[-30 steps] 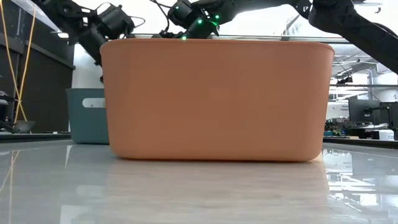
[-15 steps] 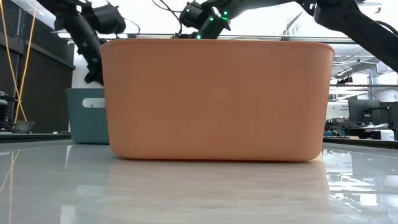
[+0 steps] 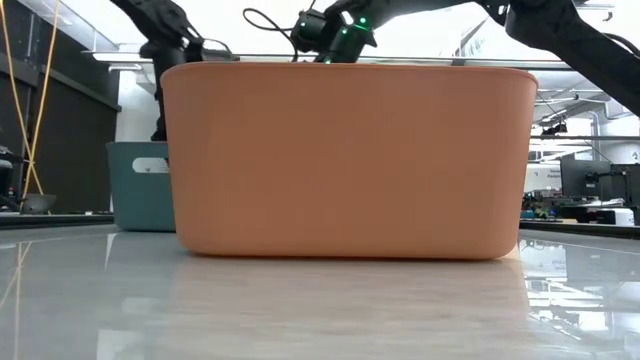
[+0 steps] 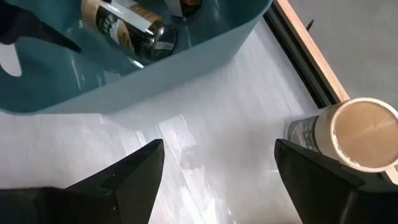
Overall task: Sort spices by type
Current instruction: Put the bottom gold seasoning bottle into the green bin
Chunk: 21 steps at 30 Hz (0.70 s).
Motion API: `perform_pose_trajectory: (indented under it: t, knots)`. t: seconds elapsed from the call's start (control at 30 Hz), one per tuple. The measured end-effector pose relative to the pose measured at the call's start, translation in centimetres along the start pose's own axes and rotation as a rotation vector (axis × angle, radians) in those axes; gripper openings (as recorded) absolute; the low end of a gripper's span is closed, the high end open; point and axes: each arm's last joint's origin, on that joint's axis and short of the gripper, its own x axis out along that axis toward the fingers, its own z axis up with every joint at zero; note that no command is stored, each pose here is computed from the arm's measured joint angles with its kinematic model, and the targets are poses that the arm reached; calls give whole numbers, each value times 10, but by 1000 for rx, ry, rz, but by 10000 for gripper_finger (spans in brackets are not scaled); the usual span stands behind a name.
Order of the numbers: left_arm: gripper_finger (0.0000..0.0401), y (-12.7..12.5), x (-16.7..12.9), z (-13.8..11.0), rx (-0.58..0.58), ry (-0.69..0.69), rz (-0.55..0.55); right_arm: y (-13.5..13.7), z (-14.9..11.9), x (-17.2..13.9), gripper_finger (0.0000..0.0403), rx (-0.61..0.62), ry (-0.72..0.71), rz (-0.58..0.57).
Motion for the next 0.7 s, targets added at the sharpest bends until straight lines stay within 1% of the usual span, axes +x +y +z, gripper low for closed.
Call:
perform_pose_trajectory:
  t: [0.07, 0.13, 0.23, 0.3, 0.37, 0.7]
  knots:
    - [306, 1, 7, 1, 14, 81, 30, 0, 0, 0, 302, -1, 4, 0]
    - [313, 1, 13, 1, 15, 133, 37, 0, 0, 0, 302, -1, 3, 0]
    - [314, 2, 19, 2, 15, 147, 75, 0, 0, 0, 302, -1, 0, 1]
    - [314, 5, 24, 2, 5, 159, 152, 0, 0, 0, 302, -1, 0, 1]
    - [315, 6, 25, 2, 2, 164, 187, 0, 0, 0, 302, 0, 0, 0]
    - [315, 8, 26, 4, -7, 155, 191, 1, 0, 0, 302, -1, -5, 1]
